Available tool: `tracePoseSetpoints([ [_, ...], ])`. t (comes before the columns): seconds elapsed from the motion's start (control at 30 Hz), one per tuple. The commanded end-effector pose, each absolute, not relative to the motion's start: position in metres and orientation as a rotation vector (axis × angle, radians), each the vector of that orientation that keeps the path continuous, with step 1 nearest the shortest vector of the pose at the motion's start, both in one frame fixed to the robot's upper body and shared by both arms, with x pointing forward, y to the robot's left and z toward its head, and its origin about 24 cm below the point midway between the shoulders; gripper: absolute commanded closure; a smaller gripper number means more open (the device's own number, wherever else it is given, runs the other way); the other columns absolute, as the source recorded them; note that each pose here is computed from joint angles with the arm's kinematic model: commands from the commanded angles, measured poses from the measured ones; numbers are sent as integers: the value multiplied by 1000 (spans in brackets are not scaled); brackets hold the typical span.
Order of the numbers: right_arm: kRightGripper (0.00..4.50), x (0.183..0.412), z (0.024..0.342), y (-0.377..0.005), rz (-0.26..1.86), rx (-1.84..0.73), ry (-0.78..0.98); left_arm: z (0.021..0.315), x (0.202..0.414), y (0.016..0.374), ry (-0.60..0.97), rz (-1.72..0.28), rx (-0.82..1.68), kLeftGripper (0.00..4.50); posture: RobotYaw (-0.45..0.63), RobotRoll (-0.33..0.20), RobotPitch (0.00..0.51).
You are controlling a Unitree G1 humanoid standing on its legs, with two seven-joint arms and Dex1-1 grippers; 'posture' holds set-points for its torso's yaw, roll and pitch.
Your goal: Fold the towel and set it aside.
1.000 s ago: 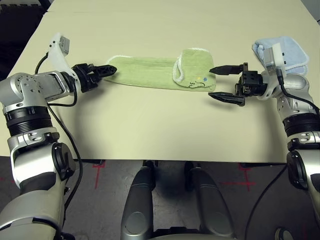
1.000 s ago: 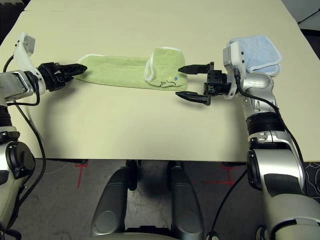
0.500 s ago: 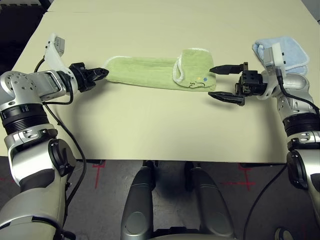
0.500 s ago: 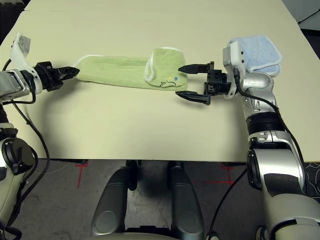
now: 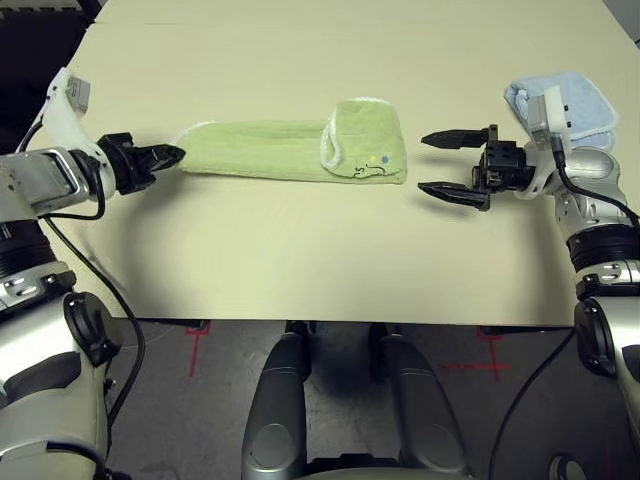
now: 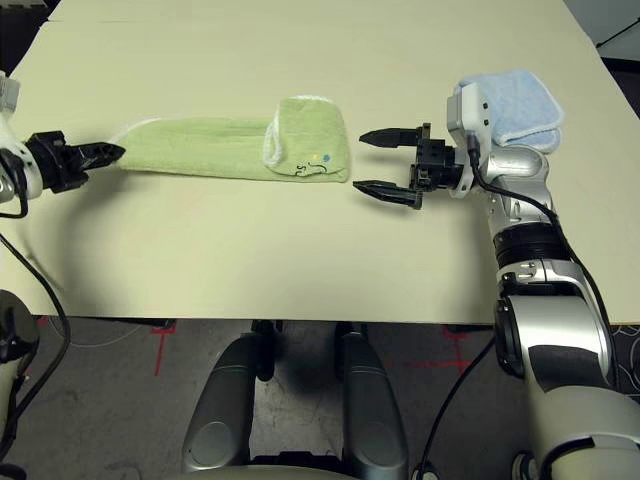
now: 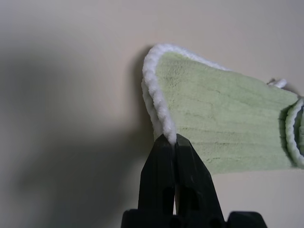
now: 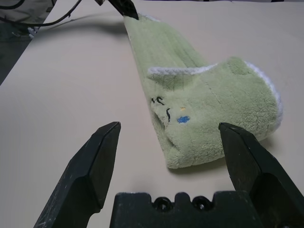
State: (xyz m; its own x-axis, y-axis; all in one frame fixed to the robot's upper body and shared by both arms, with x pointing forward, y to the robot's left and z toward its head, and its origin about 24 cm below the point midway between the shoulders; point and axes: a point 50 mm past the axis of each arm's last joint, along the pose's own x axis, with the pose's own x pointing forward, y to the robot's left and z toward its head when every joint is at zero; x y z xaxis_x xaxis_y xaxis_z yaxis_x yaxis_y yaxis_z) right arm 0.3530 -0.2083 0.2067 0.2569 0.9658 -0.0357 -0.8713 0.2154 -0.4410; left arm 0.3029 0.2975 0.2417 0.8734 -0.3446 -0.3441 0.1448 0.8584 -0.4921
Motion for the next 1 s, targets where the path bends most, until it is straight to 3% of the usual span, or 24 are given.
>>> tracePoseSetpoints([
  [0.03,0,353,205,-209,1298,-428,-259,246,301,295,408,-271,-456,4487,87,0,312],
  [0.37,0,354,203,-216,1256,-428,-237,288,315,256,278,-515,-366,4487,75,0,311],
  [0.63,0,356,202,-219,1229,-427,-229,320,322,192,207,-791,-336,4487,76,0,311],
  [1.0,0,358,203,-222,1193,-430,-230,313,331,123,205,-985,-321,4487,71,0,312],
])
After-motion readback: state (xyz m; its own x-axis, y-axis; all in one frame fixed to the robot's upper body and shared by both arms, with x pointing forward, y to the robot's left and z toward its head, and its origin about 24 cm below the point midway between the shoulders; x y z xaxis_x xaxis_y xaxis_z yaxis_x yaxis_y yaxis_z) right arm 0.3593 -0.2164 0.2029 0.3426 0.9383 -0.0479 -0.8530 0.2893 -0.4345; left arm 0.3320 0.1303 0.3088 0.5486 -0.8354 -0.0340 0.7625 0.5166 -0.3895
